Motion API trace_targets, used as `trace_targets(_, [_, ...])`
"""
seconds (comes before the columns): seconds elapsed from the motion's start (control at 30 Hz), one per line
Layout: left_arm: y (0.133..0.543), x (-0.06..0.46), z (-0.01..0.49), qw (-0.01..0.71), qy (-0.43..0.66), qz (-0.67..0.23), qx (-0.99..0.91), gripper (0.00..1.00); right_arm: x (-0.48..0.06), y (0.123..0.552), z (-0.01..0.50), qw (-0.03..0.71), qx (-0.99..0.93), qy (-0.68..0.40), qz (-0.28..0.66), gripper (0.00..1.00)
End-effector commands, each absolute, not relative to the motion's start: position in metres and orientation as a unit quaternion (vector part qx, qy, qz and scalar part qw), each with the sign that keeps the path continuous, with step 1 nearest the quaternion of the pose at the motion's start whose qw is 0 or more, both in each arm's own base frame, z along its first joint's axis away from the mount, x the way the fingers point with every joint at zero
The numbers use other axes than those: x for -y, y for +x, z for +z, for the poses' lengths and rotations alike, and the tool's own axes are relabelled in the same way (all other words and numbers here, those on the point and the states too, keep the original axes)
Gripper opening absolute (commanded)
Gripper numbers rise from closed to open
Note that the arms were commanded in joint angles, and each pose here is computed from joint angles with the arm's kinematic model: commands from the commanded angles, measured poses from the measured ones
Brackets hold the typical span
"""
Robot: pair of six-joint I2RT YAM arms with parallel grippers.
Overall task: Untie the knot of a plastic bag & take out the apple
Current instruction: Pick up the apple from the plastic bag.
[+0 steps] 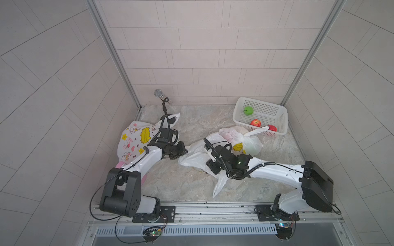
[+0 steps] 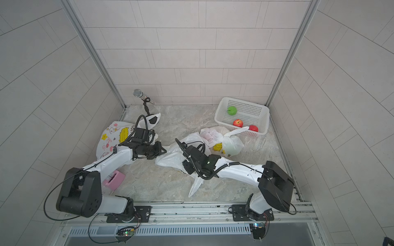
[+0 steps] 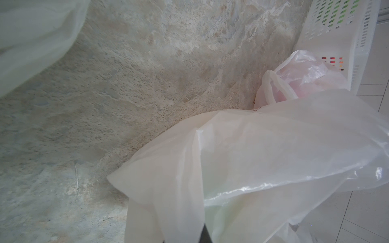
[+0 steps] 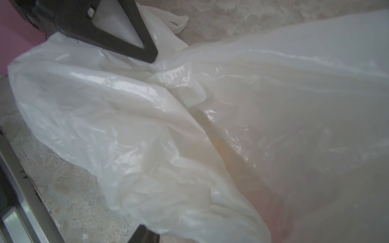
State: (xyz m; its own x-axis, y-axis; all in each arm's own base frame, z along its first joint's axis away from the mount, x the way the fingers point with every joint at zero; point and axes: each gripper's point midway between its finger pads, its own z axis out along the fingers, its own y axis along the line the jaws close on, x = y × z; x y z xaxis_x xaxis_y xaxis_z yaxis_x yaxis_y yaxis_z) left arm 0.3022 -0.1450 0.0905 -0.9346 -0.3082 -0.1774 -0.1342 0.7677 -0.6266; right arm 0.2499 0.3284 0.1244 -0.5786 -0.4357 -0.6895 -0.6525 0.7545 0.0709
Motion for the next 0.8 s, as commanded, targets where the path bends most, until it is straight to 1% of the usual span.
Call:
trace_targets(0.0, [0.305,0.15,0.092,0.129,-0.116,-0.33,-0.928,0.1,-0.335,0.263,0.123,0.345,-0.872,-0.32,0.139,0.52])
trace_targets(0.23, [0.304,0.151,0.089,0.126,-0.118,-0.333,-0.927,0.09,-0.346,0.279,0.096,0.312,-0.889,-0.3,0.149,0.67])
trace_targets(0.43, [0.303,0.153,0.084,0.118,-0.118,-0.336,-0.927,0.09,-0.355,0.287,0.079,0.292,-0.895,-0.288,0.176,0.89])
trace_targets(0.5, [0.303,0.154,0.084,0.117,-0.118,-0.338,-0.927,0.09,-0.359,0.286,0.079,0.284,-0.893,-0.292,0.19,0.9])
trace_targets(0.57, [0.303,0.153,0.084,0.119,-0.118,-0.335,-0.927,0.09,-0.365,0.279,0.084,0.278,-0.886,-0.302,0.216,0.89])
trace_targets(0.67, [0.304,0.153,0.085,0.12,-0.117,-0.335,-0.927,0.09,-0.374,0.259,0.088,0.261,-0.87,-0.319,0.269,0.87])
trace_targets(0.77, [0.303,0.152,0.084,0.118,-0.115,-0.331,-0.929,0.09,-0.372,0.233,0.087,0.239,-0.863,-0.336,0.292,0.87])
